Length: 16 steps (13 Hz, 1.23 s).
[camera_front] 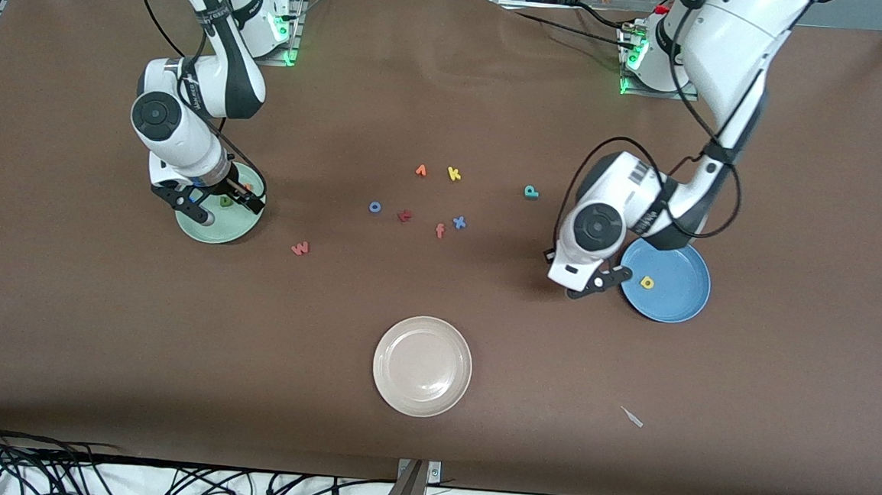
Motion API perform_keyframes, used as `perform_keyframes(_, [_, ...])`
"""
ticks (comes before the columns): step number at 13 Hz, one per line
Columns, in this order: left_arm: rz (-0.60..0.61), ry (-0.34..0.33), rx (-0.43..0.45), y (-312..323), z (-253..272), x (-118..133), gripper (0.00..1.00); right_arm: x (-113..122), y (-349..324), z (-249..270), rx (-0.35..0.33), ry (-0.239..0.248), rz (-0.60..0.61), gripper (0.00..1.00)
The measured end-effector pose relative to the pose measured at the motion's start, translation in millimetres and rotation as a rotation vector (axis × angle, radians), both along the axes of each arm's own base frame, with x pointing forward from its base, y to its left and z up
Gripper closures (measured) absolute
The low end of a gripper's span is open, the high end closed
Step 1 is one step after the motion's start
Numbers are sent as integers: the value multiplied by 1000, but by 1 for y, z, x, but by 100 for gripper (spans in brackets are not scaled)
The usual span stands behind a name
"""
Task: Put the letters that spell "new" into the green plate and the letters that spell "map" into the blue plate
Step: 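Place the m with the left gripper while the right gripper places the e, then grasp the teal p with the left gripper while the right gripper grasps pink w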
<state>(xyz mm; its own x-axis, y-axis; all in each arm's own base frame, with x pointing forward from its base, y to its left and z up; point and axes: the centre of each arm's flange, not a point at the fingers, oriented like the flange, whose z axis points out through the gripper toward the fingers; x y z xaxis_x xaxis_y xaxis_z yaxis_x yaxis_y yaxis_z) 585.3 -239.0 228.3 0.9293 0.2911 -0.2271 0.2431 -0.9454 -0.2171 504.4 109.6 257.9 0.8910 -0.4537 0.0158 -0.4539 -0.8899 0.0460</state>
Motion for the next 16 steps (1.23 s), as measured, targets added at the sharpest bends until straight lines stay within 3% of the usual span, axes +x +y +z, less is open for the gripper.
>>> perform_keyframes(3, [-229,87,-88,66,10,24,73,6,34,14,16,-24,193,0])
perform_keyframes(6, [-436,148,-181,125,2,35,73,3,55,13,18,-13,546,0])
perform_keyframes(8, [-609,185,-241,157,-11,38,73,7,57,7,12,-2,649,0])
perform_keyframes(10, [-722,180,-300,183,-21,43,56,17,61,2,4,-4,647,0])
perform_keyframes(12, [-753,181,-315,184,-22,44,34,29,65,3,0,-23,557,0])
perform_keyframes(15, [-683,153,-331,156,-14,43,1,39,69,3,-2,-40,404,0])
perform_keyframes(16, [-640,142,-330,141,-10,41,0,41,70,2,-1,-45,348,0])
